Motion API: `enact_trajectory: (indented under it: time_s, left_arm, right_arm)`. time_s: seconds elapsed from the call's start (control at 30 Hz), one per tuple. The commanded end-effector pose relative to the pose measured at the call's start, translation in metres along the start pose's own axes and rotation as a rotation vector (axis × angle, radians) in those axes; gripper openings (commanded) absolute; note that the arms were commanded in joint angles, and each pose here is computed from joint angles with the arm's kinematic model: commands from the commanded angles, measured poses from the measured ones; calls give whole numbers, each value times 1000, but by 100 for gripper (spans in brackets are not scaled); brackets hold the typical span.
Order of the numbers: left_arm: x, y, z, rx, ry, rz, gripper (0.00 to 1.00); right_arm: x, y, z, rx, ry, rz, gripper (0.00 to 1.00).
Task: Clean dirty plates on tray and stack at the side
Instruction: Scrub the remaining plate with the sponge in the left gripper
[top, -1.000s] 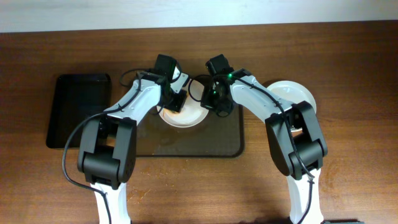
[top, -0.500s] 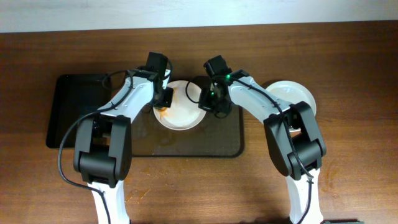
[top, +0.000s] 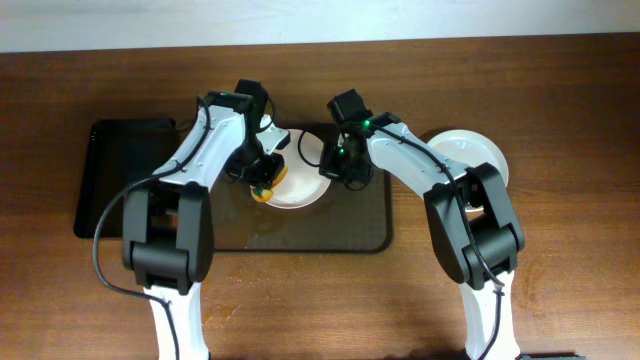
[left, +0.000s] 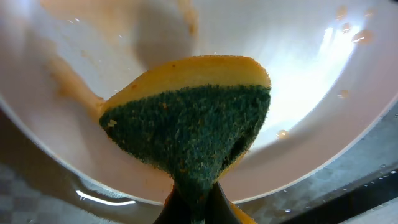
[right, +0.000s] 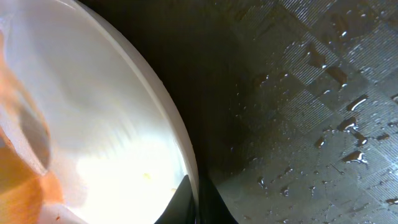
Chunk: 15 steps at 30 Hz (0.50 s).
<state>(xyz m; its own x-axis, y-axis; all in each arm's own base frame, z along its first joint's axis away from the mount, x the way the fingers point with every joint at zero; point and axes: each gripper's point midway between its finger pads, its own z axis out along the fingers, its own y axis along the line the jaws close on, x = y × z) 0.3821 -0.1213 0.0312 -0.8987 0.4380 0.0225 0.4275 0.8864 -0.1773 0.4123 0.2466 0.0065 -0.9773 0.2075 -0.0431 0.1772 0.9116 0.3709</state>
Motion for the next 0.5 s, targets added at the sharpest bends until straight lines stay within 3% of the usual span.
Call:
enact_trajectory:
  time_s: [0.0,0.1,0.3,0.47]
  left_arm:
    - [-6,3,22,23,19,-3,1]
    - [-9,7,42,27,36,-13,1]
    - [29,1,55,67,219,-46,0]
    - [28,1,55,68,217,-46,1]
  right_arm:
    - [0,-16,14,56,6,22,4]
    - [0,-16,14,56,6,22,4]
    - [-1,-15,14,52,2,20,4]
    - [-1,-15,14,52,2,20,4]
